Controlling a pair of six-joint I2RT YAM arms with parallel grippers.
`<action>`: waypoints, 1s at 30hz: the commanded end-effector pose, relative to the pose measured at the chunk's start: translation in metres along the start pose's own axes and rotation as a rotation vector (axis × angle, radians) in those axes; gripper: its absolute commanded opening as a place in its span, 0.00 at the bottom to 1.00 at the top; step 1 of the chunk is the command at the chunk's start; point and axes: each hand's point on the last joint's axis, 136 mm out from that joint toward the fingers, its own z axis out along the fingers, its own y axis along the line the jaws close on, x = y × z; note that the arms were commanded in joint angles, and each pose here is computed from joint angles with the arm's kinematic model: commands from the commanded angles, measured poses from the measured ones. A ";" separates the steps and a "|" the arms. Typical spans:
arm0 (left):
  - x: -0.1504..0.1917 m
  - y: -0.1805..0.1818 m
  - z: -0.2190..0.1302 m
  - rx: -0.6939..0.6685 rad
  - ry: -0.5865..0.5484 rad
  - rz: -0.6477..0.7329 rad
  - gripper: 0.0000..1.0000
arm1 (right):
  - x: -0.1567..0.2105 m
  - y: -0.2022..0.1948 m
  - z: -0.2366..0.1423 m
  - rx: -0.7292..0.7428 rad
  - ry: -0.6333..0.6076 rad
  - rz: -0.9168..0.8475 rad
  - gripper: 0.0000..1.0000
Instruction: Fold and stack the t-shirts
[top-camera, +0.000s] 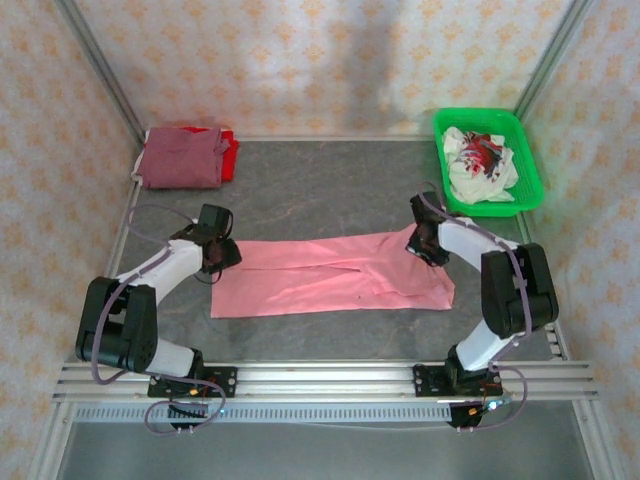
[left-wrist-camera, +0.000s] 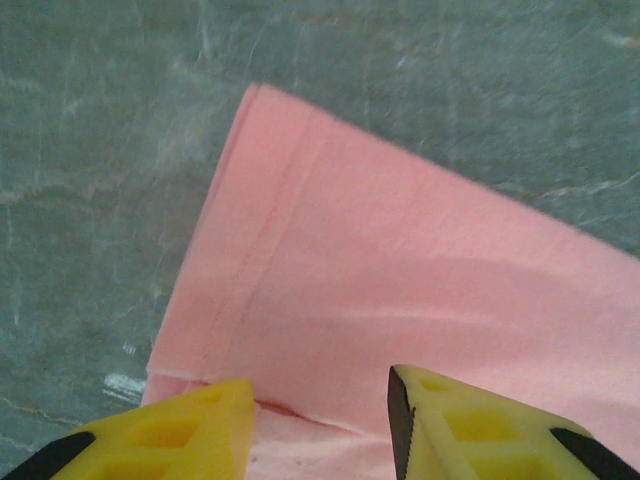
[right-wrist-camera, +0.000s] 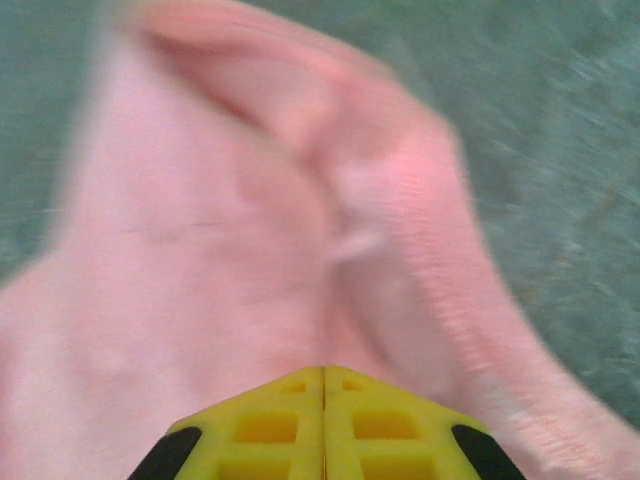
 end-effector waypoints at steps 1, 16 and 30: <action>-0.014 -0.023 -0.013 0.003 -0.038 0.123 0.41 | -0.022 0.033 -0.030 -0.079 -0.099 -0.062 0.09; -0.016 -0.014 0.044 -0.025 0.028 -0.013 0.41 | -0.029 0.007 0.039 0.117 -0.001 0.000 0.11; 0.011 0.020 0.036 -0.075 0.058 -0.094 0.40 | -0.017 -0.016 0.044 0.095 0.048 0.034 0.10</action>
